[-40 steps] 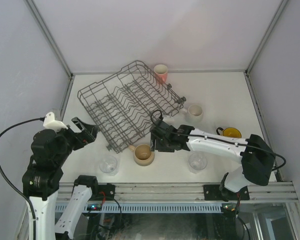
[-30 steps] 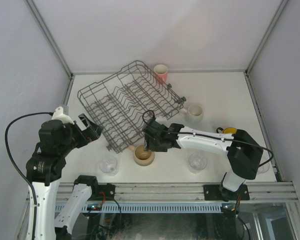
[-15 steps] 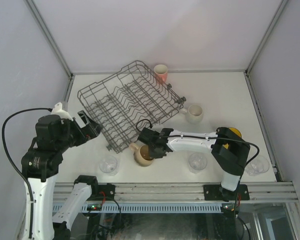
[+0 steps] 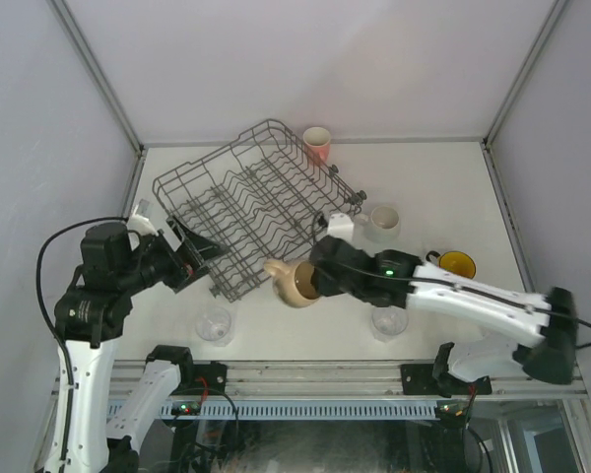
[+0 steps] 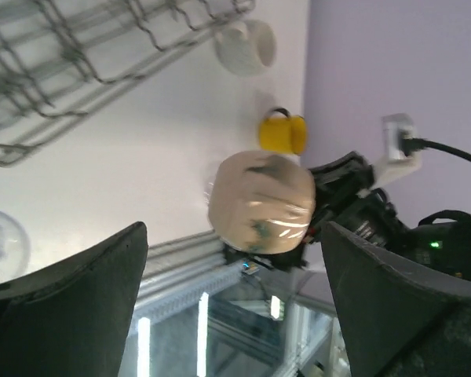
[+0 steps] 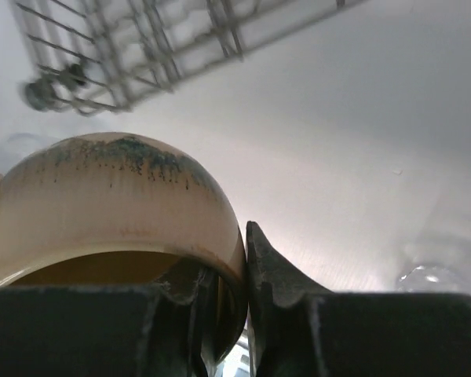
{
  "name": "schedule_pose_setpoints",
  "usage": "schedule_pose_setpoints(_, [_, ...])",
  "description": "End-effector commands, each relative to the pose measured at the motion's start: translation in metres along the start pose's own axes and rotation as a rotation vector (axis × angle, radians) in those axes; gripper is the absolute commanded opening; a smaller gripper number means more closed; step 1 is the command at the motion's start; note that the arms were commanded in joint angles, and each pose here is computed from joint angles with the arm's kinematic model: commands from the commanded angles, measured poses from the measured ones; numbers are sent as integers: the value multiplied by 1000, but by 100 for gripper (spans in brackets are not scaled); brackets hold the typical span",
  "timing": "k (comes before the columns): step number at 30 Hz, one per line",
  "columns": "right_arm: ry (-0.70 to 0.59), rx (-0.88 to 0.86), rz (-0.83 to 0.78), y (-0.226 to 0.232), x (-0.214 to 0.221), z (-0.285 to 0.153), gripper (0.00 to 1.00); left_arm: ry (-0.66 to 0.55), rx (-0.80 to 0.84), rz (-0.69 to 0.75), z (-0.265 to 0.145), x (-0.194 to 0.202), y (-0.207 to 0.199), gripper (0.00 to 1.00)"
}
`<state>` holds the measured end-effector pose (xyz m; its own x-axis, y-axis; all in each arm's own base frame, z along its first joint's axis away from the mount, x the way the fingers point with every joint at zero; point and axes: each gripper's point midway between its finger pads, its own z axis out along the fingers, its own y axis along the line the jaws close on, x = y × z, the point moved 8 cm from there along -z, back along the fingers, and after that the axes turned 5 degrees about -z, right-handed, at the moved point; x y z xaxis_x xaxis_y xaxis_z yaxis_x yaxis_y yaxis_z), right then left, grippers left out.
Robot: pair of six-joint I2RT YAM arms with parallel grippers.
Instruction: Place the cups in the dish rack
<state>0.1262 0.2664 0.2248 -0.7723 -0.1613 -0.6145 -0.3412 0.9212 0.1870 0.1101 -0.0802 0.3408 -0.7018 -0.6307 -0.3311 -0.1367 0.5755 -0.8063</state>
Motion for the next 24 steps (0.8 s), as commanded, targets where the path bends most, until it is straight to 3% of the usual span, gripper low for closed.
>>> schedule_pose_setpoints(1, [-370,-95,-36,-14,-49,-67,0,153,230,-148,-4,9,-27,93])
schedule_pose_setpoints(12, [-973,-168,-281,-48,-90,-136,0,462,486,-309,-19,31,-74,95])
schedule_pose_setpoints(19, [-1177,-116,-441,-42,-110,-145,0,644,523,-352,-18,62,-97,97])
schedule_pose_setpoints(24, [-1268,-159,-506,-34,-117,-154,0,680,535,-375,-13,67,-103,97])
